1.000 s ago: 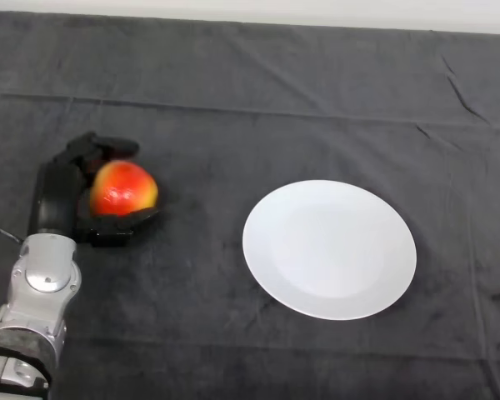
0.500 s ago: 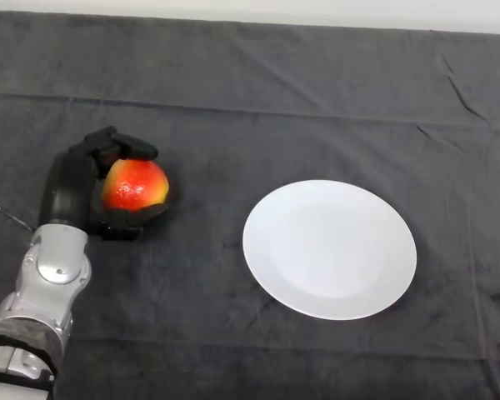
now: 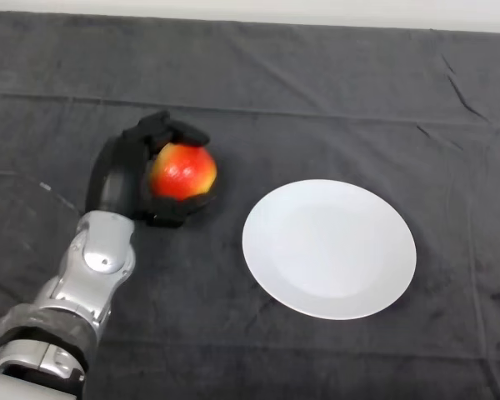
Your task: Move the apple to the plate
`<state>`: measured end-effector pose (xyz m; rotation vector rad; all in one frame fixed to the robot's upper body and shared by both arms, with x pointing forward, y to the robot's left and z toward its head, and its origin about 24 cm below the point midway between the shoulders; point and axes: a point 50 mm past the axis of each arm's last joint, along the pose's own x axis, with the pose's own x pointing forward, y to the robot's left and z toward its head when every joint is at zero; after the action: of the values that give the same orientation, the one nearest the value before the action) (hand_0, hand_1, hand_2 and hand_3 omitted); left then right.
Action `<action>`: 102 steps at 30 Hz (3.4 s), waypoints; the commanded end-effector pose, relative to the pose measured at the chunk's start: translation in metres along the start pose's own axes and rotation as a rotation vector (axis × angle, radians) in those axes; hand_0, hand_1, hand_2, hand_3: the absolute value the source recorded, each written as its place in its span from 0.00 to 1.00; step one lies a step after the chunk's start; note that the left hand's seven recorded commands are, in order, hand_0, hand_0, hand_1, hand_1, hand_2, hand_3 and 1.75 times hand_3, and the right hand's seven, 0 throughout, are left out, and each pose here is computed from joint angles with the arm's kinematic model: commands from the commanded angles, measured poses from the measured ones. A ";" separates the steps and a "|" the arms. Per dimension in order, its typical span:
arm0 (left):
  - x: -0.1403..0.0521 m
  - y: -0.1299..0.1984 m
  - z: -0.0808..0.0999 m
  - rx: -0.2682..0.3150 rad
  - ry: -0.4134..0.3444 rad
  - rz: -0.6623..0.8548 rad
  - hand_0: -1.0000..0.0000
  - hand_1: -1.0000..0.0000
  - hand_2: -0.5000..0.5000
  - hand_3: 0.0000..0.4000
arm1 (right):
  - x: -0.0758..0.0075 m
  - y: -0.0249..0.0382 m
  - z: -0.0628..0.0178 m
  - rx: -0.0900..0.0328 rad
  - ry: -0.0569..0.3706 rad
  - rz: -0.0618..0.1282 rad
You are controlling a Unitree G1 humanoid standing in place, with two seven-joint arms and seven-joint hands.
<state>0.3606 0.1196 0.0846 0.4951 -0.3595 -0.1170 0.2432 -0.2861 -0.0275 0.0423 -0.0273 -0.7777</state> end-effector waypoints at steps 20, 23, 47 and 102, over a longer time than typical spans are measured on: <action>-0.007 -0.059 0.033 -0.003 -0.139 -0.201 0.00 0.00 0.50 1.00 | -0.0536 -0.0175 -0.0548 -0.070 0.316 -0.024; -0.010 -0.064 0.033 -0.004 -0.141 -0.231 0.00 0.00 0.50 1.00 | -0.0536 -0.0175 -0.0548 -0.070 0.316 -0.024; -0.019 -0.074 0.027 -0.006 -0.110 -0.350 1.00 1.00 0.50 0.00 | -0.0536 -0.0175 -0.0547 -0.070 0.316 -0.024; -0.076 0.127 -0.020 -0.043 -0.087 0.417 1.00 1.00 0.50 0.00 | -0.0534 -0.0176 -0.0548 -0.071 0.316 -0.024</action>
<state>0.3041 0.2480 0.0977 0.3543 -0.4975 0.2507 0.2432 -0.2867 -0.0277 0.0422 -0.0238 -0.7790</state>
